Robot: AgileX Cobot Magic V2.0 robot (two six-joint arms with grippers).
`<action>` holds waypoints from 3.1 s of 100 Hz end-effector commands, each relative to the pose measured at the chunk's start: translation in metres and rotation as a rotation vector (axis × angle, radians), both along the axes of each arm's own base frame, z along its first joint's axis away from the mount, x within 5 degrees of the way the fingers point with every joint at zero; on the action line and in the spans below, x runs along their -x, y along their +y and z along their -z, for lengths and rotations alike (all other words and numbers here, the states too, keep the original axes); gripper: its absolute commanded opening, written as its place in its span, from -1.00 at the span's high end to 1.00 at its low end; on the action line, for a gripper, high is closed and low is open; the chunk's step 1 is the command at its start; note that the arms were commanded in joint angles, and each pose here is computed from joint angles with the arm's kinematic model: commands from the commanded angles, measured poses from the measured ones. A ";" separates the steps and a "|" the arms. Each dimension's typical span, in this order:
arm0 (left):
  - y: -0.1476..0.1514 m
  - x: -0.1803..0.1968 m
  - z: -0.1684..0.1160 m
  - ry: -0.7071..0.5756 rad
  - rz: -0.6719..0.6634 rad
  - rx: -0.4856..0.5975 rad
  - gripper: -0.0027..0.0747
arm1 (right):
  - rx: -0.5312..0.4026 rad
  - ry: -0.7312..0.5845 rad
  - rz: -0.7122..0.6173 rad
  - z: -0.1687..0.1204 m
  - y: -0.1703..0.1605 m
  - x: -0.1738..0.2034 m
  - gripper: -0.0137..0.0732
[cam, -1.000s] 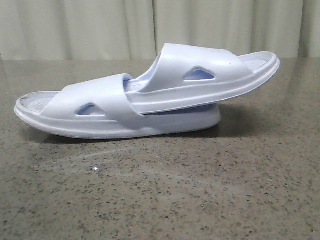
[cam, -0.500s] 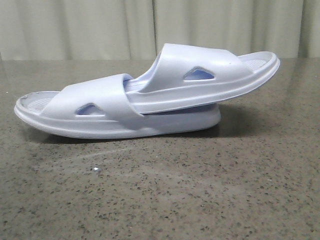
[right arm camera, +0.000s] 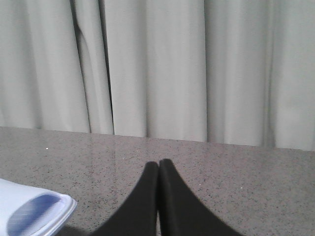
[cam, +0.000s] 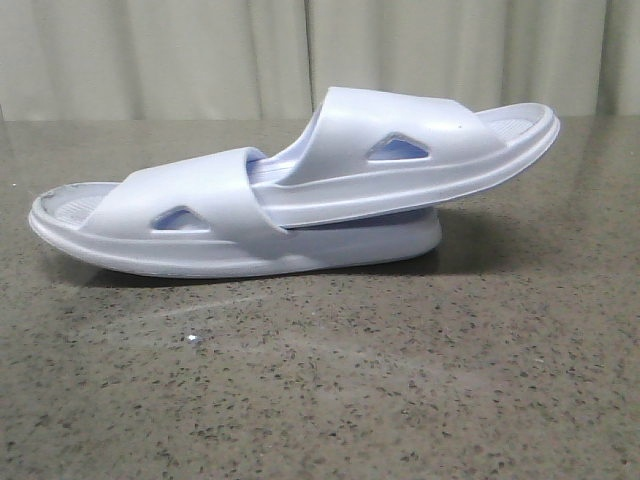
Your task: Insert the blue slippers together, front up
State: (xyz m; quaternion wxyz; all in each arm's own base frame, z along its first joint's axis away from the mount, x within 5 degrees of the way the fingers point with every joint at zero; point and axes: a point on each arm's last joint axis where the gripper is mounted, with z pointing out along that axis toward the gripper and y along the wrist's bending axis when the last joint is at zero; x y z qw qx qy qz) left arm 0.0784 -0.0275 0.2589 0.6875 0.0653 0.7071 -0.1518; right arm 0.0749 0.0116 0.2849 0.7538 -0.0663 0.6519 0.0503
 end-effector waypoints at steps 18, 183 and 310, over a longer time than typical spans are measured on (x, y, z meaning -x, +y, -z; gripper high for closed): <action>-0.002 0.000 -0.008 -0.018 0.019 0.024 0.89 | 0.007 -0.063 0.049 -0.013 -0.004 0.000 0.92; 0.025 0.024 0.050 -0.125 -0.274 -0.143 0.89 | 0.007 -0.063 0.049 -0.013 -0.004 0.000 0.92; 0.025 0.024 0.050 -0.114 -0.271 -0.115 0.89 | 0.007 -0.063 0.049 -0.013 -0.004 0.000 0.92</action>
